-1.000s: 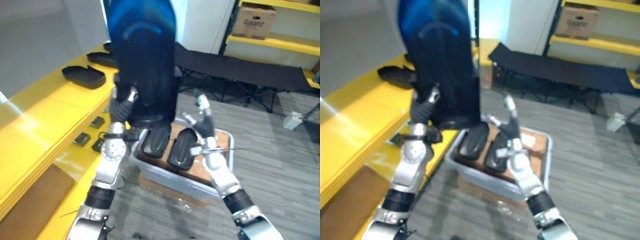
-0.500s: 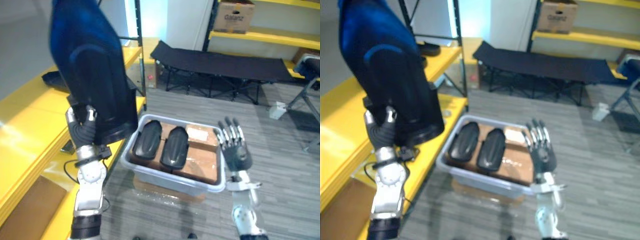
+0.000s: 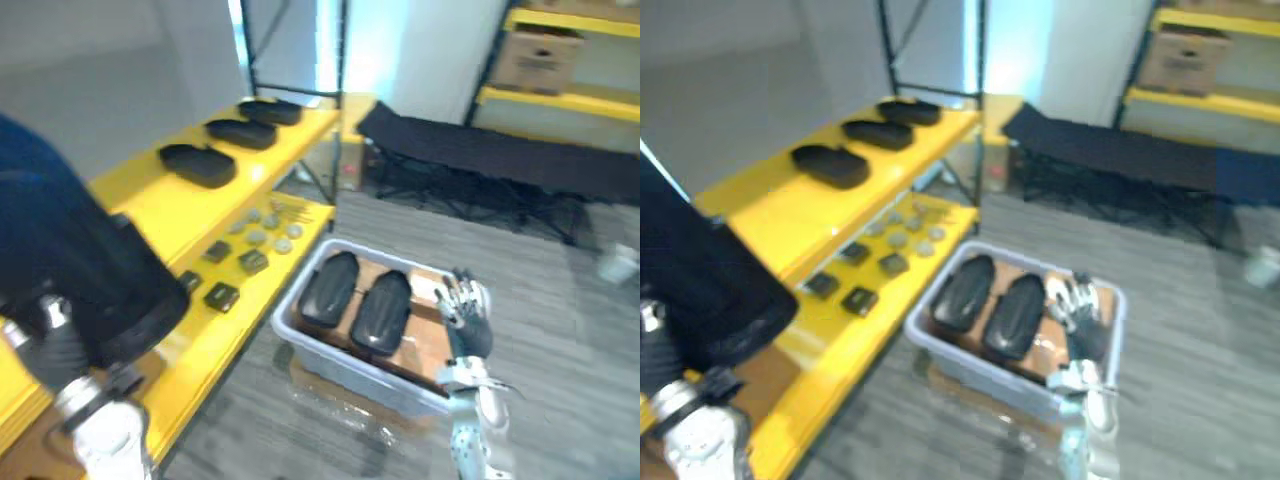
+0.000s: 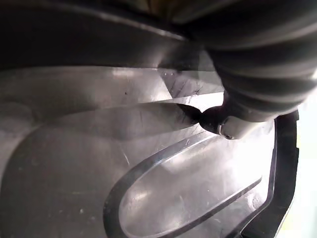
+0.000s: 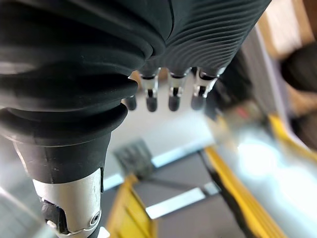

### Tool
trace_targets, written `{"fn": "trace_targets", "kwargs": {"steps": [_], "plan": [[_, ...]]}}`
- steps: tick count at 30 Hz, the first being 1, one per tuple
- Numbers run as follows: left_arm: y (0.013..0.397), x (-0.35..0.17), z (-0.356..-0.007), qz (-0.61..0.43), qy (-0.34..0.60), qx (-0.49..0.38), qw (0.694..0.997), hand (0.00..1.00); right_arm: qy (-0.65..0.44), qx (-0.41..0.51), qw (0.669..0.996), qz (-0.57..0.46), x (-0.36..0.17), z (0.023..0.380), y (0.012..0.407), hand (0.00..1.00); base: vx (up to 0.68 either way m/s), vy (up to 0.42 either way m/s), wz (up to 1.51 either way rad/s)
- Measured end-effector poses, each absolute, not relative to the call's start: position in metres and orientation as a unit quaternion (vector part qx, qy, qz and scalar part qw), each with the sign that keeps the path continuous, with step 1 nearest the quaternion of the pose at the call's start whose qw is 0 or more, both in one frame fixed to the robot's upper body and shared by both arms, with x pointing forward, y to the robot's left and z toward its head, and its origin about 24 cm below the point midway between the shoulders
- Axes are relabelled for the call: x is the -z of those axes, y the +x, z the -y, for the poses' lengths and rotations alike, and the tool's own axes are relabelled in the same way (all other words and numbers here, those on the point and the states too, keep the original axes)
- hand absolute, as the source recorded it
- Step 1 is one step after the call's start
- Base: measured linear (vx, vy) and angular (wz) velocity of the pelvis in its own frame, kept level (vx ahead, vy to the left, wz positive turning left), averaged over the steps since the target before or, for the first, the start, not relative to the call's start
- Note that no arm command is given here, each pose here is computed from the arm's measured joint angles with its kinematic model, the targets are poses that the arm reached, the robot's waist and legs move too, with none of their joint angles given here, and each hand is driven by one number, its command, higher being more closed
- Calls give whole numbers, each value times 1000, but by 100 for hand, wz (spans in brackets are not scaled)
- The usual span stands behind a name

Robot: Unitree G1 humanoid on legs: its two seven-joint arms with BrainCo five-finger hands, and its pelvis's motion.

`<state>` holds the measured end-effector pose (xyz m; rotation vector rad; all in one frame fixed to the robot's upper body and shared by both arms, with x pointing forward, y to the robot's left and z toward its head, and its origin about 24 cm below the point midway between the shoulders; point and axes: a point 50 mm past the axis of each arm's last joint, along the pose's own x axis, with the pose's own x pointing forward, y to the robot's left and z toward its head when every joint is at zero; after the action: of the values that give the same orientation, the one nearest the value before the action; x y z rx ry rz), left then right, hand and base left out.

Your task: Walk over and take plastic housings, then place them on the shelf

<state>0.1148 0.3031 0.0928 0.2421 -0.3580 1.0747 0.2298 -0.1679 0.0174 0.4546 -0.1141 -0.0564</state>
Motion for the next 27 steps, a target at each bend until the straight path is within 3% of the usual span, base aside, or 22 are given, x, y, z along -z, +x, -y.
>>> {"fn": "trace_targets", "kwargs": {"steps": [5, 8, 16, 20, 27], "plan": [[79, -88, -310, 159, 117, -539, 819, 100, 197, 20, 980, 35, -16, 148, 248, 0, 19, -3, 63], [71, -86, -311, 177, 62, -539, 821, 100, 200, 15, 979, 24, -14, 144, 251, 0, 17, 31, 27], [74, -90, -306, 193, 55, -513, 835, 100, 186, -17, 982, 14, -18, 133, 257, 0, -2, 21, 16], [85, -91, -301, 196, 51, -471, 859, 100, 171, 17, 985, 1, -9, 154, 249, 0, 5, 68, 100], [80, -88, -301, 188, 39, -474, 859, 100, 165, 3, 986, 10, -12, 154, 251, 0, 43, 48, 15]]}}
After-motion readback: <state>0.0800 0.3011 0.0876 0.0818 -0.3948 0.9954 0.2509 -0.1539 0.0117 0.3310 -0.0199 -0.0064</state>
